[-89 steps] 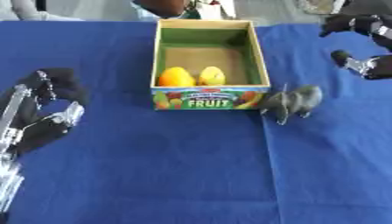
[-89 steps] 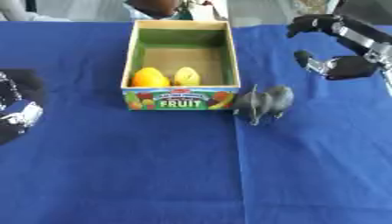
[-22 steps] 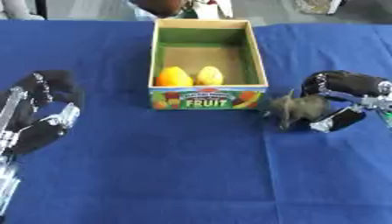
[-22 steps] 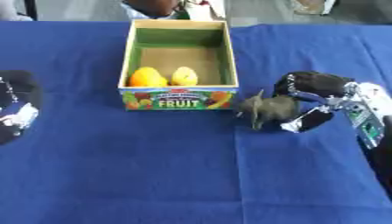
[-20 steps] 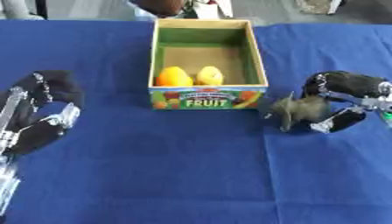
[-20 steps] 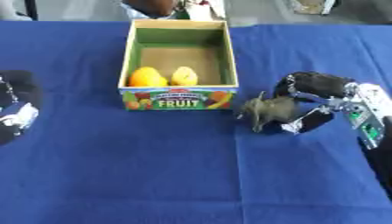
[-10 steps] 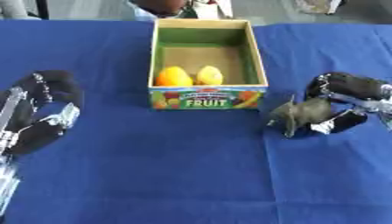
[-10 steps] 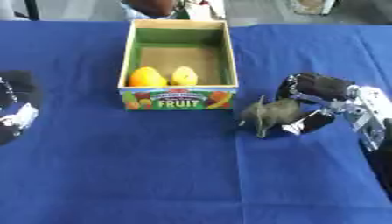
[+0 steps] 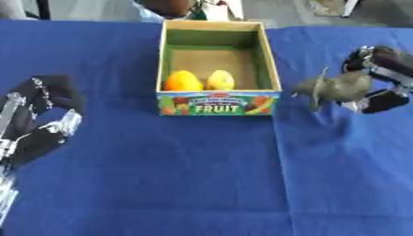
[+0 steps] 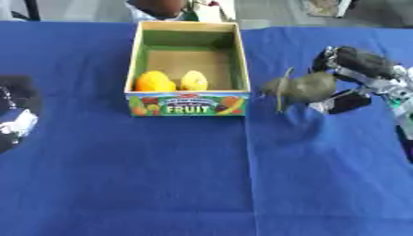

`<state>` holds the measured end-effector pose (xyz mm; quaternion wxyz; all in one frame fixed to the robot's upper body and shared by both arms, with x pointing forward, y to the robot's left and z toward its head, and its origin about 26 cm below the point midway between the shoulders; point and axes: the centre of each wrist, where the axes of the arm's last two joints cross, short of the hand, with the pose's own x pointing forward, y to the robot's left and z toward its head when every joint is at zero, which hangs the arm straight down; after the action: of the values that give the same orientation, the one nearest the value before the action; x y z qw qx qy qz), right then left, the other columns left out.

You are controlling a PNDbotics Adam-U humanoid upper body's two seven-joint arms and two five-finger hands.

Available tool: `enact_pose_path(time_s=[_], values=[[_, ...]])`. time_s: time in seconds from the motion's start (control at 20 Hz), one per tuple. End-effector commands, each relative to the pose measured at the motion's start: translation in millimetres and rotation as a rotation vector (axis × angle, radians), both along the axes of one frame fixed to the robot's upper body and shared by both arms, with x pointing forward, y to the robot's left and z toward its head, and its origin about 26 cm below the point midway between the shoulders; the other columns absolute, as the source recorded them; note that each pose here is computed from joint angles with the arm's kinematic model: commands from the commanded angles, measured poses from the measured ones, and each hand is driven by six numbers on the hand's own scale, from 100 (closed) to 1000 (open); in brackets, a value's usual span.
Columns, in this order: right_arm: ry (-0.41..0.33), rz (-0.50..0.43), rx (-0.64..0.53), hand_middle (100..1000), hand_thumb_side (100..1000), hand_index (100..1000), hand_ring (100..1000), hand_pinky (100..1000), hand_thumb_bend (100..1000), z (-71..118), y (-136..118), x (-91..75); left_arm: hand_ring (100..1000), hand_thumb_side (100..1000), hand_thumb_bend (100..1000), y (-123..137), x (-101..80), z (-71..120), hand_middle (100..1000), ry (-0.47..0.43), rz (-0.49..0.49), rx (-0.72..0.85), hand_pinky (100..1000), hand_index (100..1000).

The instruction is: Pick up objects on the table and place them in the box.

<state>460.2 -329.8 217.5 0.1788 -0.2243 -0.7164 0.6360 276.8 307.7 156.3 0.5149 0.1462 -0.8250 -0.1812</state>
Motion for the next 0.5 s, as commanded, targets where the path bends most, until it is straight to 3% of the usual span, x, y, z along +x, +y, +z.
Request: enact_pose_path(time_s=[0.05, 0.5], values=[[-0.055, 0.021, -0.038, 188, 310, 222, 447, 654, 100, 37.3, -20.2, -4.1, 692, 260, 257, 1.9, -2.2, 8.2, 621, -0.024, -0.013, 0.024, 665, 755], [-0.091, -0.041, 0.064, 193, 279, 232, 453, 656, 100, 60.6, -41.3, 2.9, 691, 233, 255, -4.0, 1.4, 13.8, 621, -0.059, -0.09, 0.045, 666, 755]])
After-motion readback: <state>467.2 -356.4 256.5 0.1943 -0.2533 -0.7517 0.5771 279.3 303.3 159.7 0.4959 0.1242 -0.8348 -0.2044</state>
